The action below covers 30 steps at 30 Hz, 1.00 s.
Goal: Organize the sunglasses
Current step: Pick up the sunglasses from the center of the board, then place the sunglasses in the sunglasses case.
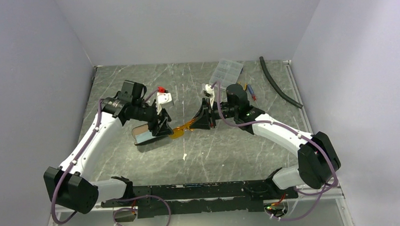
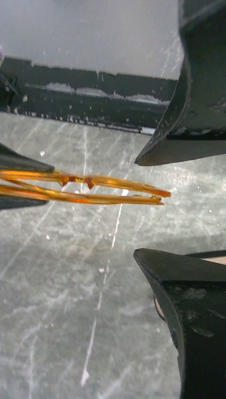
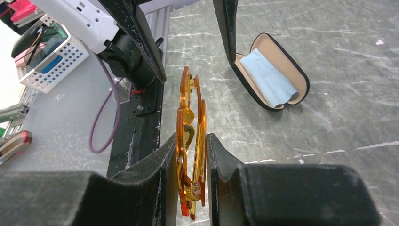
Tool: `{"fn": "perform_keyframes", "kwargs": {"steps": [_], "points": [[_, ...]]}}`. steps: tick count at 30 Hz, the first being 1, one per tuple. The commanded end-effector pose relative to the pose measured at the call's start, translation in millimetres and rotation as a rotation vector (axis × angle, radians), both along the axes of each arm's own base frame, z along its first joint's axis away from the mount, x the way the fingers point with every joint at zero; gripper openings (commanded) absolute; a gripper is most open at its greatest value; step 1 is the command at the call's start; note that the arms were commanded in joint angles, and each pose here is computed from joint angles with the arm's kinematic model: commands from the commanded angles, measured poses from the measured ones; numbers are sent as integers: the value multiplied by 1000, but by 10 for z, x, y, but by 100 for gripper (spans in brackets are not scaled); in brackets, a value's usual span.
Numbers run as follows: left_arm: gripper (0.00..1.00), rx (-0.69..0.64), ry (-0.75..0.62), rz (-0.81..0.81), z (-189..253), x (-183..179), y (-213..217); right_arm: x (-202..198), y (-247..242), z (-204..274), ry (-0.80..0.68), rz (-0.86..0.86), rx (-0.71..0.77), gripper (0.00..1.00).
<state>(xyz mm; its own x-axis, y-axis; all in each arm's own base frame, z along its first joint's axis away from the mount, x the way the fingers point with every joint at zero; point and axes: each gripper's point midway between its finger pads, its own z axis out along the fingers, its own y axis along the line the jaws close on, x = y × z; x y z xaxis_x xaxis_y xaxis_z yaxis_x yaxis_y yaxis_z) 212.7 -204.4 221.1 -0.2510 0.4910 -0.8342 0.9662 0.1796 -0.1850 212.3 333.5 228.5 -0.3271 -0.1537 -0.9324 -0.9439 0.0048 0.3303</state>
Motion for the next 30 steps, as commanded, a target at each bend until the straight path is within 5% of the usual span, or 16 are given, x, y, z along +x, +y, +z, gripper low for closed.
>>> {"fn": "perform_keyframes", "kwargs": {"steps": [1,6,12,26,30], "points": [[74,89,-112,150,58,259,175,132,-3,57,-15,-54,-1,13],[81,259,-133,308,-210,627,602,262,-17,-50,36,-112,-41,12],[77,424,-60,412,-757,979,1326,350,-59,-139,61,-161,-69,11],[73,483,116,393,-1524,1078,1837,356,-76,-215,64,-163,-90,11],[63,464,171,379,-1626,1063,1842,354,-86,-227,60,-167,-94,11]]}}
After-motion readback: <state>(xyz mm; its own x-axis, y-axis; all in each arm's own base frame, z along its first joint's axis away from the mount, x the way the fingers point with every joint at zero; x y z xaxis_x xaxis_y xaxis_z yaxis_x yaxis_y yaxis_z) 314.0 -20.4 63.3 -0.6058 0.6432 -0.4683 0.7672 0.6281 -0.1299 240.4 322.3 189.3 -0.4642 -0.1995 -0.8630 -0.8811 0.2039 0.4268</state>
